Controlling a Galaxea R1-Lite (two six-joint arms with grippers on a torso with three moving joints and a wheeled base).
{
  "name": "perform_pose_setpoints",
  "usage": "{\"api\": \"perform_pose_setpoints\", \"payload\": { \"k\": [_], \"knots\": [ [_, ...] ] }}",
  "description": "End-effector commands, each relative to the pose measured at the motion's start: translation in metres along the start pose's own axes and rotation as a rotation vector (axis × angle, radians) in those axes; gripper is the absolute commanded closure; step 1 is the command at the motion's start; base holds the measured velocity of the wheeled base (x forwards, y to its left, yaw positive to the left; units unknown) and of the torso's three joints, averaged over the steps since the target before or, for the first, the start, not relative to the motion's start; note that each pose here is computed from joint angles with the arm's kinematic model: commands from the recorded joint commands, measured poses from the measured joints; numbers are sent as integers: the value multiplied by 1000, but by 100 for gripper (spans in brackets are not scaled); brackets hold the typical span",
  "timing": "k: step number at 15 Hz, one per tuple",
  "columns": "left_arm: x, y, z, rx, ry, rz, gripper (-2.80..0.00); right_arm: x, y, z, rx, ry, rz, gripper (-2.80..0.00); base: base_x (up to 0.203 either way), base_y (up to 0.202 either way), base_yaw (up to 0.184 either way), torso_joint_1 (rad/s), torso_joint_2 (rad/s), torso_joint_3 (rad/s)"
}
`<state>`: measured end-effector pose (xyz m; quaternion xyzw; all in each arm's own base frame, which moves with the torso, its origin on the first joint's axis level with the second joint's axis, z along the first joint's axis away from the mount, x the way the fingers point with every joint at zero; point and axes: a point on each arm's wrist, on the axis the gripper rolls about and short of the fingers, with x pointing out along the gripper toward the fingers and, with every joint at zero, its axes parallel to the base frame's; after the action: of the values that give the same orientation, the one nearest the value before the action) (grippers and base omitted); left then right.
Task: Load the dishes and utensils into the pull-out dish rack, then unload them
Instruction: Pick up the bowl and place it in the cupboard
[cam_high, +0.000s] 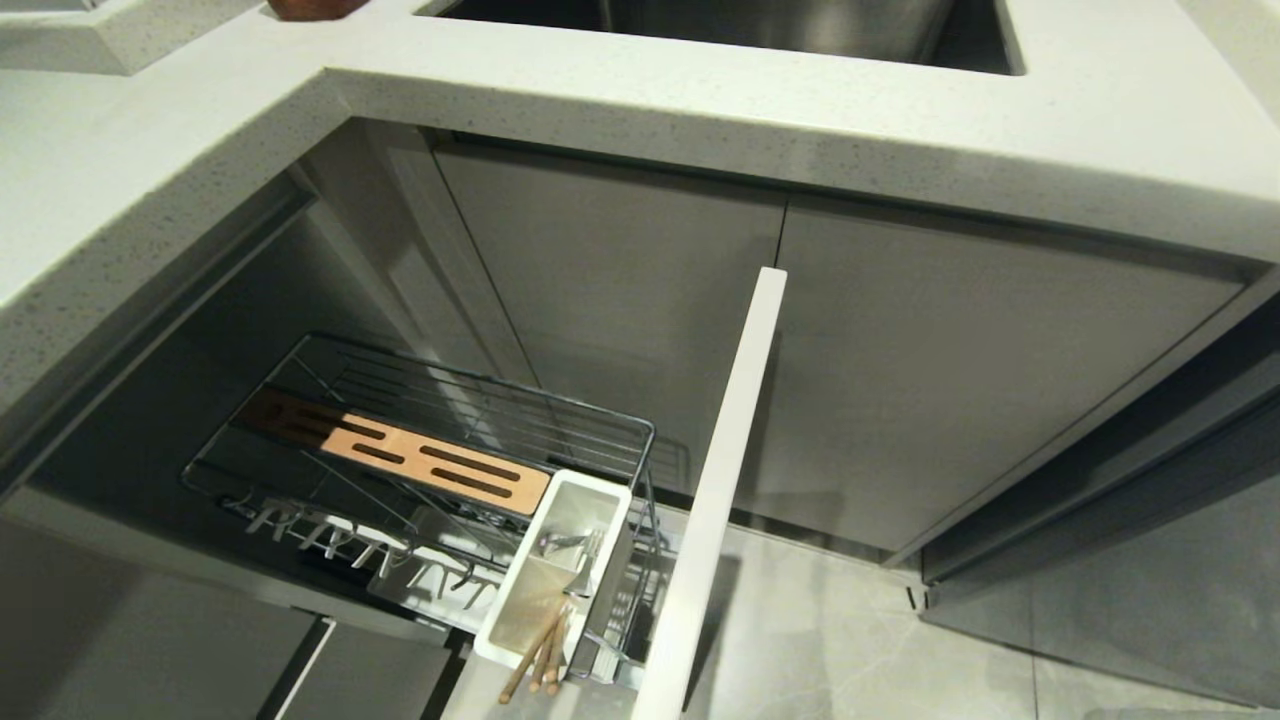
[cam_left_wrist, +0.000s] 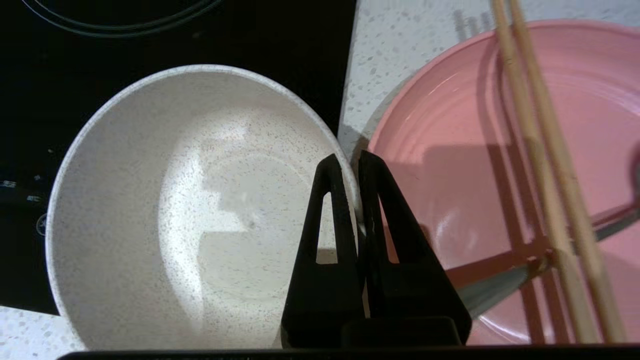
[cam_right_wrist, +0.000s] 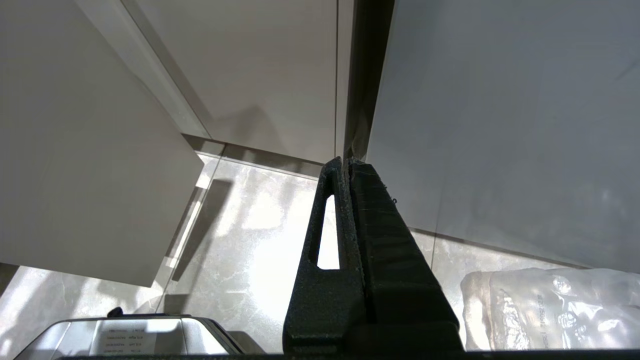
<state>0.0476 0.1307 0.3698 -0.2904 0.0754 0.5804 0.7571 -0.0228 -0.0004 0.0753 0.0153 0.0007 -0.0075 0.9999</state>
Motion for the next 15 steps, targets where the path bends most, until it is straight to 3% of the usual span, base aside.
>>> {"api": "perform_pose_setpoints", "payload": {
  "k": [1, 4, 7, 11, 15],
  "knots": [
    [-14, -1, 2, 0, -40, -16, 0, 0, 0, -1, 0, 3, 0, 0, 0, 0, 0, 0, 0, 0],
    [-42, -5, 5, 11, -120, -79, 0, 0, 0, -1, 1, 3, 1, 0, 0, 0, 0, 0, 0, 0],
    [-66, -16, -1, 53, -127, -239, 0, 0, 0, -1, 0, 2, 1, 0, 0, 0, 0, 0, 0, 0],
    [-101, -30, -10, 59, -32, -609, 0, 0, 0, 0, 0, 2, 0, 0, 0, 0, 0, 0, 0, 0],
    [-130, -35, -9, -9, 112, -990, 0, 0, 0, -1, 0, 3, 1, 0, 0, 0, 0, 0, 0, 0]
  ]
}}
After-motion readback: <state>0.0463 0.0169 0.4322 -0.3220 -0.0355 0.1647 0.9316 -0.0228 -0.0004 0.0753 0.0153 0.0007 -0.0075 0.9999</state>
